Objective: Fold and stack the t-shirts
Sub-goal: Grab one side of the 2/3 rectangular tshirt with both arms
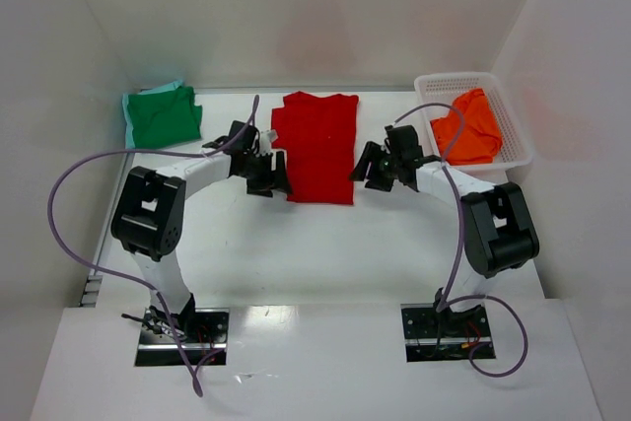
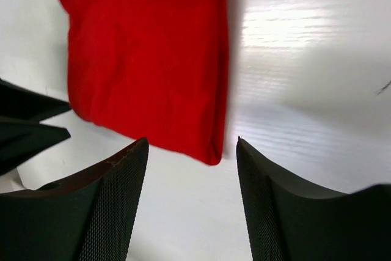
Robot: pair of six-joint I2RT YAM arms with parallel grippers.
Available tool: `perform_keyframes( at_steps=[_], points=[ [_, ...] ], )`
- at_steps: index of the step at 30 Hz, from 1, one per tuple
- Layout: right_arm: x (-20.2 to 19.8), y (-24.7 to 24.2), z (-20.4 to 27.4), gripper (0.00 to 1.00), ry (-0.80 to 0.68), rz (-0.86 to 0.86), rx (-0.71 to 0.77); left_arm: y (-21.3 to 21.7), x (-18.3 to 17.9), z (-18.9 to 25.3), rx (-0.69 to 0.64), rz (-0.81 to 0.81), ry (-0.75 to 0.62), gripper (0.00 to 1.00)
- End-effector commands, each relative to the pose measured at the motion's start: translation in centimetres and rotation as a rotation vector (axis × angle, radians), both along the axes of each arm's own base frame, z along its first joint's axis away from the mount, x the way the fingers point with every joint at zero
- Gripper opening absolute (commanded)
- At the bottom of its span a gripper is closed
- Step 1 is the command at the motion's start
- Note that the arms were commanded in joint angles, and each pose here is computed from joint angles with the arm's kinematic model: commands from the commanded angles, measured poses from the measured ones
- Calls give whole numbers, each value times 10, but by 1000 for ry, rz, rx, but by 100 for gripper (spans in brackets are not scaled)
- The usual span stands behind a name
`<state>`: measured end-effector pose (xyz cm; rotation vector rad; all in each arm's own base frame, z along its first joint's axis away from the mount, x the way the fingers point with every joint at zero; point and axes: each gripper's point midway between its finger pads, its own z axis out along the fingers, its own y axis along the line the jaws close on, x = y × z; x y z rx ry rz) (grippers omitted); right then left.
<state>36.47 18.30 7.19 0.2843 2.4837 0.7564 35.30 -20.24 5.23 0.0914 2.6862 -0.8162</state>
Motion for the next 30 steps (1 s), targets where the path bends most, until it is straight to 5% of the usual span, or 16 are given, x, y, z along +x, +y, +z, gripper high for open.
perform_keyframes(
  at_steps=[1, 19, 30],
  points=[
    [-12, 15, 21, 66, -67, 62, 34, 1, 9, 16, -8, 30, -59, 76],
    [-38, 25, -28, 54, 50, 76, -5, -18, 6, -2, -77, -3, -21, 71],
    [-24, 30, -39, 40, 68, 76, -12, -21, 8, -10, -82, -10, -6, 56]
  ],
)
